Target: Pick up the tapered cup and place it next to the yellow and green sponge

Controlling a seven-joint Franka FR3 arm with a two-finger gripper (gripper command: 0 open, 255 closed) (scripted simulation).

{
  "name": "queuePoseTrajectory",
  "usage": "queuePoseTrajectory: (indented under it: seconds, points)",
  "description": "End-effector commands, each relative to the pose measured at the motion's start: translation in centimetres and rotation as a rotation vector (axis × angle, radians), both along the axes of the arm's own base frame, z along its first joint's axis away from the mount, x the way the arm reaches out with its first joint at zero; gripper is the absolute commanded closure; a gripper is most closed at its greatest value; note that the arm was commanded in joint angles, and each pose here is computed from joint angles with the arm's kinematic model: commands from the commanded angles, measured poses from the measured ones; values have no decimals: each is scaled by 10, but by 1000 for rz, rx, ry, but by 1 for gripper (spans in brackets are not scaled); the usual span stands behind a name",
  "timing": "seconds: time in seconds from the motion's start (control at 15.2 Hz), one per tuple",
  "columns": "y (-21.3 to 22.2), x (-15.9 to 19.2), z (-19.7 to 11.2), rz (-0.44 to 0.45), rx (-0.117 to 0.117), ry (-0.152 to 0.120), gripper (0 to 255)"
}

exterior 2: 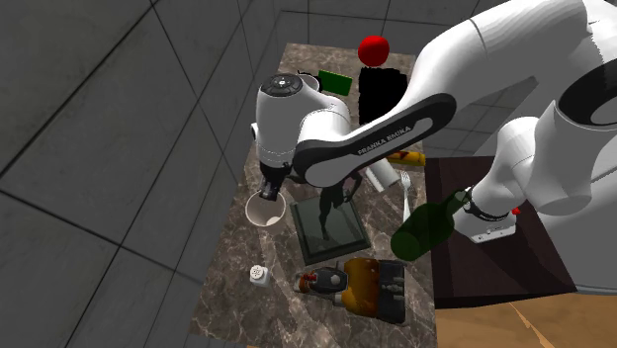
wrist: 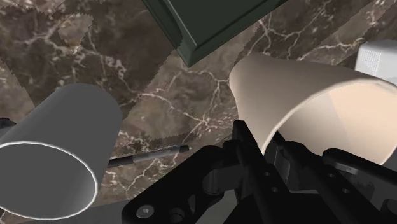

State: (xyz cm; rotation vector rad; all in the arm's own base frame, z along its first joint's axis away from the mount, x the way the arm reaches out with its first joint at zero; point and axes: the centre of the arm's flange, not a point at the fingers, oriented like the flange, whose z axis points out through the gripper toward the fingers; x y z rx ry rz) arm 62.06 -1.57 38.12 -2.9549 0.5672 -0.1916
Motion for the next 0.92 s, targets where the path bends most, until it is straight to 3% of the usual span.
queuePoseTrajectory:
  seconds: [0.0,0.13,0.86]
  points:
    - [4,-2,-17,6,0,29,255]
    - [1,-5,-18,6,-1,29,255]
    - [1,-5,40,6,-1,29,255]
